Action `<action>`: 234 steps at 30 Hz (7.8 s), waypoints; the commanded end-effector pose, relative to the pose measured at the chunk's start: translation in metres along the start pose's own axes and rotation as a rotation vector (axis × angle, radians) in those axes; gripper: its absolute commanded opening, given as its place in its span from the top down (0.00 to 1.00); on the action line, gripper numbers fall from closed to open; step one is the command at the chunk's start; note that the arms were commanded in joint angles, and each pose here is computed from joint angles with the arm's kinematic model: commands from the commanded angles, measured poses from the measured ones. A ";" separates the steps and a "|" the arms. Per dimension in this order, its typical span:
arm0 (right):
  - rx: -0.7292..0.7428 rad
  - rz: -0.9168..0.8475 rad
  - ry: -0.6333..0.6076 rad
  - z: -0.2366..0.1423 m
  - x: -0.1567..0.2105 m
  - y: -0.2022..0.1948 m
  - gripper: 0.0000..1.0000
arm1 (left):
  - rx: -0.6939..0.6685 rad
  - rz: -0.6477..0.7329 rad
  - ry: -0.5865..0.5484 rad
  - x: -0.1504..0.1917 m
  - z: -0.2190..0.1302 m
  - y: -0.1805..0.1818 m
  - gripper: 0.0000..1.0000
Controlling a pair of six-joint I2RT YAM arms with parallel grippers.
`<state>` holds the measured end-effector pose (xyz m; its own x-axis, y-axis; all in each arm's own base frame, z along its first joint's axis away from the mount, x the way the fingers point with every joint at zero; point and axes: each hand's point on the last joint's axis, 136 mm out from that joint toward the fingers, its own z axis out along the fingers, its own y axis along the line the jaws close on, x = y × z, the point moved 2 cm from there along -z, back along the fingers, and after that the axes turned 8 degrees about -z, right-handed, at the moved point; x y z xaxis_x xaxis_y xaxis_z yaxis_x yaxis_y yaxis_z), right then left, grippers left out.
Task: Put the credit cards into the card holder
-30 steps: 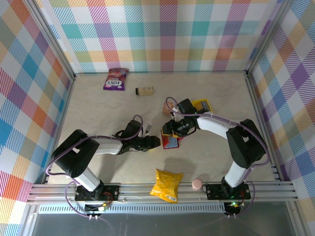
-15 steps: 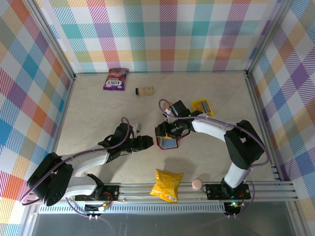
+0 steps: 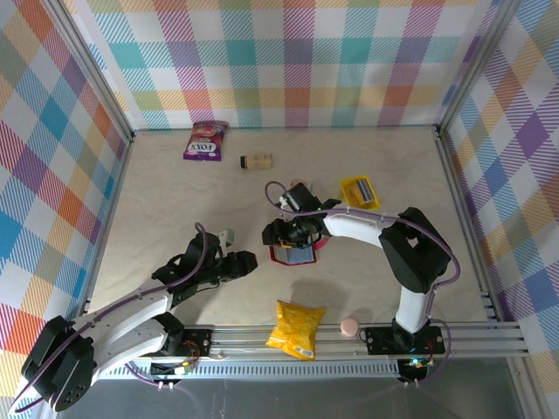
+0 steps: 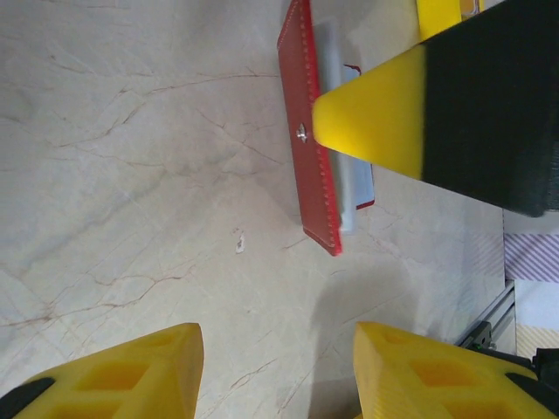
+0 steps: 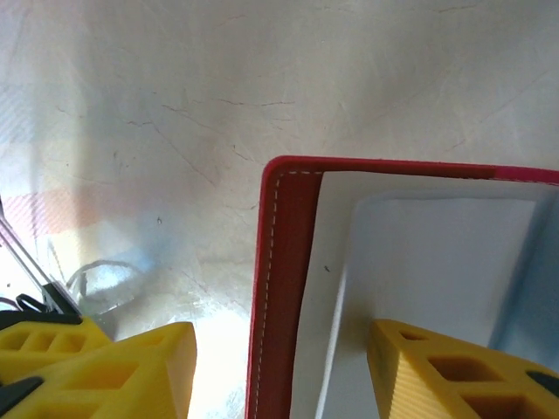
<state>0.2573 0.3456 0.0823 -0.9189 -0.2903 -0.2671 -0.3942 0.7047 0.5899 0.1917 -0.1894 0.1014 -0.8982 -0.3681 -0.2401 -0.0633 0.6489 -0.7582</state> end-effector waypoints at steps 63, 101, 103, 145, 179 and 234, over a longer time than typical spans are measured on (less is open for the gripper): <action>-0.114 -0.049 -0.056 -0.003 -0.014 0.009 0.41 | -0.050 -0.006 -0.012 -0.001 0.004 0.015 0.51; 0.193 0.106 0.004 -0.042 0.012 -0.084 0.64 | -0.062 0.025 0.085 -0.024 0.060 0.007 0.63; 0.188 0.102 0.007 -0.040 0.012 -0.082 0.64 | -0.061 0.027 0.088 -0.024 0.061 0.007 0.64; 0.078 0.087 0.024 -0.013 0.003 -0.058 0.58 | -0.050 0.029 0.119 -0.022 0.076 0.012 0.91; -0.022 0.038 -0.004 0.010 -0.014 -0.012 0.55 | -0.084 0.047 0.074 -0.025 0.060 0.013 0.81; 0.190 0.016 -0.266 -0.062 -0.038 -0.028 0.58 | 0.018 -0.002 -0.027 -0.016 0.025 0.015 0.61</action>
<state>0.3140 0.3119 0.1543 -0.8460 -0.0833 -0.5266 -0.3916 0.7673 0.5078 0.2117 -0.1909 0.0726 -0.8917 -0.3826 -0.2418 -0.0687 0.6426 -0.7631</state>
